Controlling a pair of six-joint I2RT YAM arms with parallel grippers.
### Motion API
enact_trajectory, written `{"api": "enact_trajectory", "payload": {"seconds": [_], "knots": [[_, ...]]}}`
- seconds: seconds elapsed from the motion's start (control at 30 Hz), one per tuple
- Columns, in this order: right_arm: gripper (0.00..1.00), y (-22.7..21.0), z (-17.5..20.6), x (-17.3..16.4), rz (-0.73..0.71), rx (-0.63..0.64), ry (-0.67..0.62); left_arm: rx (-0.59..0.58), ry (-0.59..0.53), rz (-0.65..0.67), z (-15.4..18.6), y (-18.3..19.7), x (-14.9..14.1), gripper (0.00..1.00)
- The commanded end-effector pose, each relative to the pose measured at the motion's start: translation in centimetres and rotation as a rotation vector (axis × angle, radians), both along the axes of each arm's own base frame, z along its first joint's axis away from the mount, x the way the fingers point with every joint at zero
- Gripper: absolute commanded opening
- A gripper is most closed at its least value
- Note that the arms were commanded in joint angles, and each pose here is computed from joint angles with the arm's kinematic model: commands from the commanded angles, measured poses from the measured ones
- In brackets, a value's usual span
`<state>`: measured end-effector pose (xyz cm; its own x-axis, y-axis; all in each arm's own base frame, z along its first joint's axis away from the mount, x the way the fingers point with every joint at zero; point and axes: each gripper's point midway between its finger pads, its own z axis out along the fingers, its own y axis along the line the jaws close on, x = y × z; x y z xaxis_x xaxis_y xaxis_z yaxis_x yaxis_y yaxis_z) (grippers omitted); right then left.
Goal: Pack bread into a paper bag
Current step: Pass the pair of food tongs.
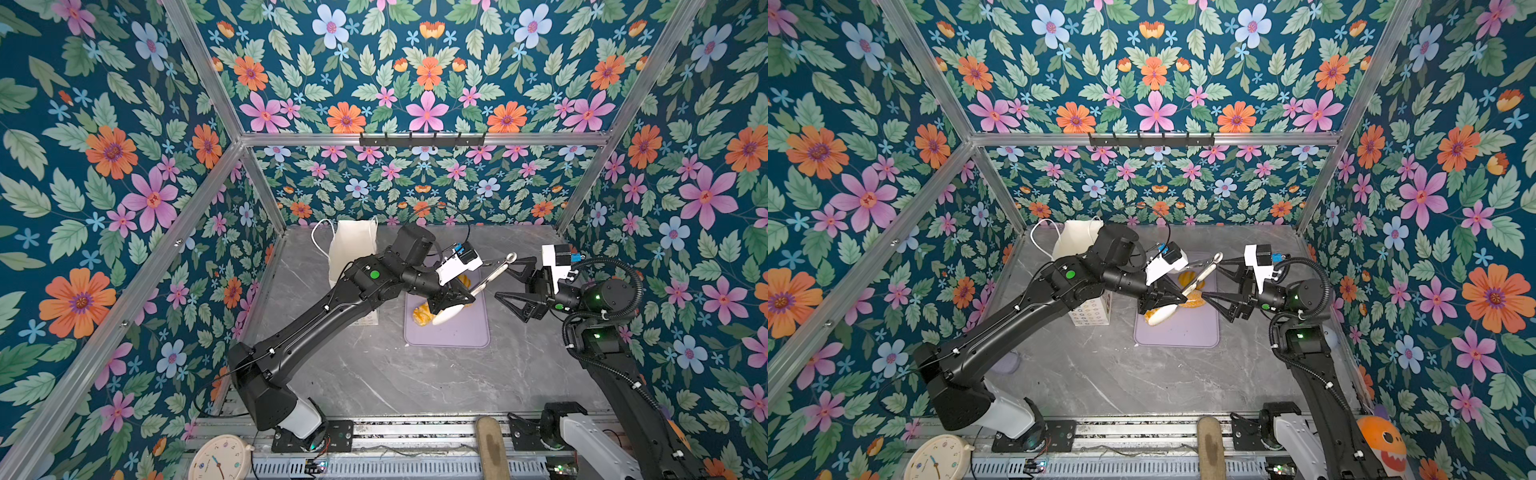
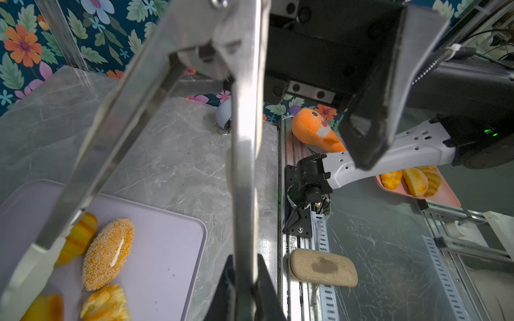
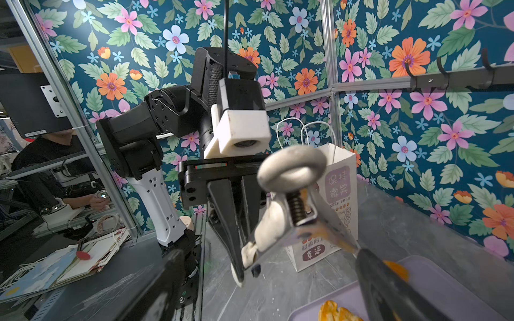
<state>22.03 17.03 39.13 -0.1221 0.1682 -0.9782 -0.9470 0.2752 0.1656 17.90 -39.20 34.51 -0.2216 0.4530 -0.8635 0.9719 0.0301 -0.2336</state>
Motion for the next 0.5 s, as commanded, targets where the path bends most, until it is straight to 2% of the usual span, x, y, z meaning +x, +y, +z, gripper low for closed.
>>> {"api": "enact_trajectory", "payload": {"seconds": [0.0,0.13,0.3,0.47], "knots": [[0.97,0.2,-0.3,0.3,0.014,-0.007,0.009,-0.03,-0.013,-0.06,0.6,0.0,-1.0,0.0],[0.97,0.5,-0.6,0.2,0.041,-0.005,-0.01,-0.052,-0.01,-0.105,1.0,-0.1,-2.3,0.0],[0.97,1.0,-1.0,-0.3,0.049,-0.023,-0.054,0.0,-0.028,-0.048,-0.1,0.2,-1.7,0.0],[0.96,1.5,-1.4,-0.7,0.052,-0.048,-0.082,0.015,-0.013,-0.066,-0.4,0.2,-2.3,0.0]]}}
